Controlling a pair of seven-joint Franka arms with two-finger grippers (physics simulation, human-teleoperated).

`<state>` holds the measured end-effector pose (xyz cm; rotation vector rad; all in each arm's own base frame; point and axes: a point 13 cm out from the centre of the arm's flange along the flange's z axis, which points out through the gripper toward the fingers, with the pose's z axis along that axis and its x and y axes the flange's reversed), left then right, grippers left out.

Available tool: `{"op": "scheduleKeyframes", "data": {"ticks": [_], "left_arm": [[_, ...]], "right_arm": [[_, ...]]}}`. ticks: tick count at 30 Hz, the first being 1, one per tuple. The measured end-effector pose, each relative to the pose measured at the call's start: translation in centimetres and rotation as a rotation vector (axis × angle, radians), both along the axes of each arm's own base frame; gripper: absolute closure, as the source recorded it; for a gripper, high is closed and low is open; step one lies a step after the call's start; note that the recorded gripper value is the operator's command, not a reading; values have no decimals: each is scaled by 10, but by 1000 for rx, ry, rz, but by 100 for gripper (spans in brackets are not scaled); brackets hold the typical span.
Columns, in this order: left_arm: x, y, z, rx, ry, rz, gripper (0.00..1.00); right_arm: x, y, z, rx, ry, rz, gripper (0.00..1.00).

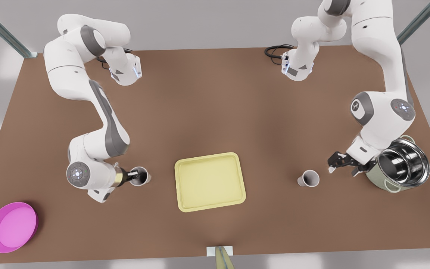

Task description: Use the left arm to pick up the white IKEA cup from the tray and place it on the middle-left position; use the right arm to pick up the white IKEA cup from the tray and place it on the middle-right position

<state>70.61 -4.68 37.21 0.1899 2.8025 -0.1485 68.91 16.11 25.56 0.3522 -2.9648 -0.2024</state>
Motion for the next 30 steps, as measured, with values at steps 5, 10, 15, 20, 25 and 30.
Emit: {"op": "scheduleKeyframes", "data": {"ticks": [5,10,15,20,25,30], "left_arm": [[-31,19,36,-1,148,31,0],[-56,16,18,3,272,25,0],[-60,14,6,39,323,12,0],[-65,16,1,49,350,17,0],[-67,16,-1,48,363,23,0],[-68,16,-1,47,368,26,0]], "right_arm": [[13,-46,7,4,-19,17,85],[32,-86,0,-11,-69,52,85],[50,-119,-24,-14,-121,106,85],[67,-149,-66,-31,-160,162,85],[79,-165,-91,-43,-201,224,85],[88,-170,-103,-47,-241,281,81]]}}
